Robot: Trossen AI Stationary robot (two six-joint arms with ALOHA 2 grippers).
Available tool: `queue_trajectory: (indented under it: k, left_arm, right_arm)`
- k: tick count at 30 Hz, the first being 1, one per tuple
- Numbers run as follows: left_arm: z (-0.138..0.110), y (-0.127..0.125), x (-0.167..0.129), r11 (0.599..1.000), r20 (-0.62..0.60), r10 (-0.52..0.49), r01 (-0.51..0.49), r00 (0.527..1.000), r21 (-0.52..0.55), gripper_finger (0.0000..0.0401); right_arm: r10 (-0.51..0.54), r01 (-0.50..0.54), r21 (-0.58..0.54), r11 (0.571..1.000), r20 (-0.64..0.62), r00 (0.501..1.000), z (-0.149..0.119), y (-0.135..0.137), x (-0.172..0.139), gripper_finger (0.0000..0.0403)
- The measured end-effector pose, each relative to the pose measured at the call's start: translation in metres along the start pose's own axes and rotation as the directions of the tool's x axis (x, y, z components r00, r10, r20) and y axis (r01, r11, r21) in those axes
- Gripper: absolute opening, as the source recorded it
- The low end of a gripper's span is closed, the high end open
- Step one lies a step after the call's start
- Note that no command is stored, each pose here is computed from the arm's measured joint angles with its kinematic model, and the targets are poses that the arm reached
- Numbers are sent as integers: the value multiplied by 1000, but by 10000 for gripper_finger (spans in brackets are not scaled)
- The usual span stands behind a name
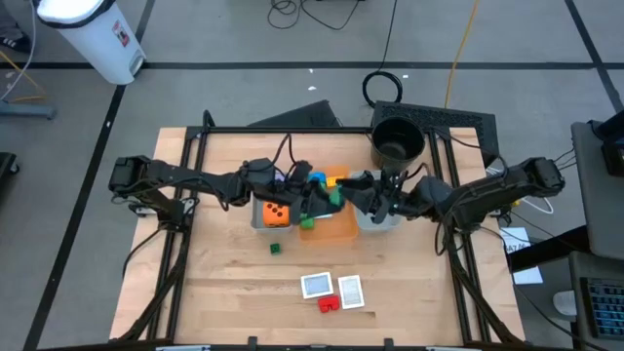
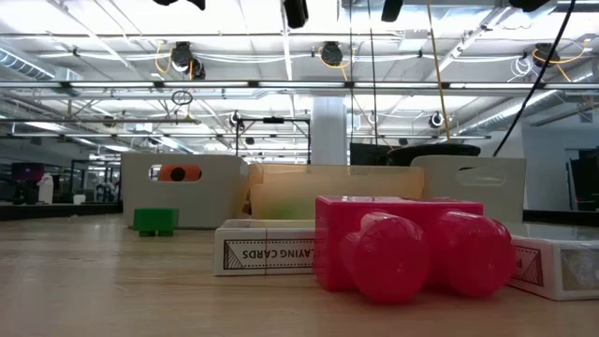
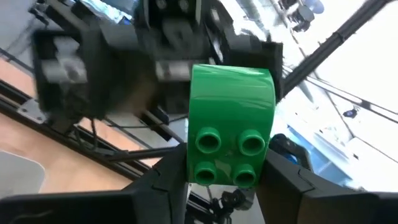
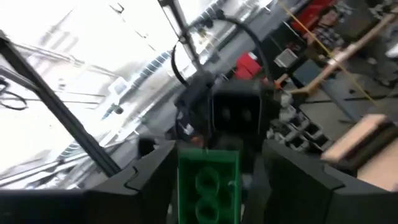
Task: Pick & Place Toys
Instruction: Put the green game piece into the orange bin
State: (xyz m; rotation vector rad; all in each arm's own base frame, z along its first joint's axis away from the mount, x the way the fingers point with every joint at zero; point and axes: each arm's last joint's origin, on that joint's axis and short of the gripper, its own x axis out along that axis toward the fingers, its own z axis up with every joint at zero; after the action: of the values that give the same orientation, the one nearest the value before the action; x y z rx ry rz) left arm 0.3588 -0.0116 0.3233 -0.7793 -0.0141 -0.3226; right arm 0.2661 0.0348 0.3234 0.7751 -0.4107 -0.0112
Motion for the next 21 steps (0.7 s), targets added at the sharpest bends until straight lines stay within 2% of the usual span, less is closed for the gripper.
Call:
queue_trajectory:
  k: [4, 7, 9, 11, 13, 16, 18, 21]
  left_arm:
    - [0, -2, -1, 1000, -27, -26, 26, 999, 16, 143]
    - [2, -5, -3, 999, -30, -32, 33, 999, 28, 141]
    - [4, -7, -3, 999, -56, -4, 7, 998, 49, 141]
    - [6, -8, -2, 995, -133, 72, -62, 988, 72, 142]
    - [6, -10, 0, 981, -241, 180, -156, 954, 117, 142]
    - [7, -7, 3, 932, -341, 346, -280, 874, 228, 142]
    - [6, -2, 4, 905, -389, 415, -328, 823, 271, 142]
    - [5, 13, 12, 883, -412, 461, -361, 786, 301, 144]
  right_arm:
    - [63, -63, -16, 998, 19, 998, 21, 2, -3, 243]
    - [91, -87, -73, 994, 55, 994, 40, 7, -10, 244]
    - [97, -86, -127, 988, 81, 992, 53, 12, -17, 242]
    - [89, -73, -174, 982, 86, 992, 63, 16, -26, 239]
    - [76, -59, -196, 979, 77, 994, 71, 19, -34, 237]
    - [44, -35, -212, 977, 40, 998, 78, 22, -45, 236]
    - [19, -17, -214, 977, 5, 1000, 79, 22, -51, 237]
    - [-22, 9, -222, 975, -54, 998, 76, 21, -56, 239]
